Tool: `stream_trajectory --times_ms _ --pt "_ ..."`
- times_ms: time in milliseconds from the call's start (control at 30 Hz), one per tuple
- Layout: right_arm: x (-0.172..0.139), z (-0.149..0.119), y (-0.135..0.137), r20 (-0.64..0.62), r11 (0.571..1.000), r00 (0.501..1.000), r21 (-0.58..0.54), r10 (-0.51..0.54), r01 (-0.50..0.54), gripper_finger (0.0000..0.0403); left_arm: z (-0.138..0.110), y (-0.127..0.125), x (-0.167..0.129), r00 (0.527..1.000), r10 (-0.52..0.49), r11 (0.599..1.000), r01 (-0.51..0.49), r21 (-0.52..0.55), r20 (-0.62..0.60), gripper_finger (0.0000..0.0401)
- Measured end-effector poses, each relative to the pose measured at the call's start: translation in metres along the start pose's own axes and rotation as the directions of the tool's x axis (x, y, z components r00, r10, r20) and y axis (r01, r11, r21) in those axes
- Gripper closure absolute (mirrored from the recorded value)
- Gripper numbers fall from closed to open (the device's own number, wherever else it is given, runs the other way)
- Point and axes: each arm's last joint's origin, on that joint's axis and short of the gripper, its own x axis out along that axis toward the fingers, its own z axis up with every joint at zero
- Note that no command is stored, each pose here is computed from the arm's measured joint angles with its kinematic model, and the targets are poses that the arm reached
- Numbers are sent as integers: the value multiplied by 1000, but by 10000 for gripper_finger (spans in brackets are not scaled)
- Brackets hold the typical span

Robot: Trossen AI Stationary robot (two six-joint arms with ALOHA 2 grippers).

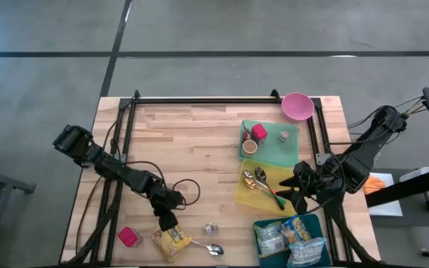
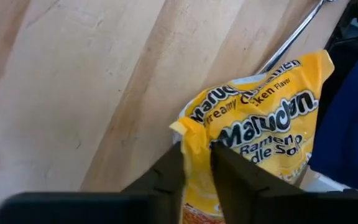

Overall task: Pick & Place Food Item
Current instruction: Put the yellow noodle pack into the blue bin

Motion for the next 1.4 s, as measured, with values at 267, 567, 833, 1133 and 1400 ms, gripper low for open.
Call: stream_trajectory --times_ms 267,567,833,1133,1400 --pt "0 0 0 -1 1000 1000 -2 -2 2 178 1 -3 0 999 -31 999 31 31 8 395" --pt "0 0 0 -2 999 1000 33 0 0 178 3 -19 -11 994 -109 992 107 69 20 399" --pt "0 1 2 3 999 1000 51 18 -18 178 2 -36 -35 978 -186 979 176 101 98 400" --pt "15 7 1 35 989 998 145 -46 40 178 11 -47 -65 927 -253 967 235 96 276 401" --pt "34 7 10 31 990 999 135 -32 28 178 28 -63 -99 854 -309 951 291 110 419 401"
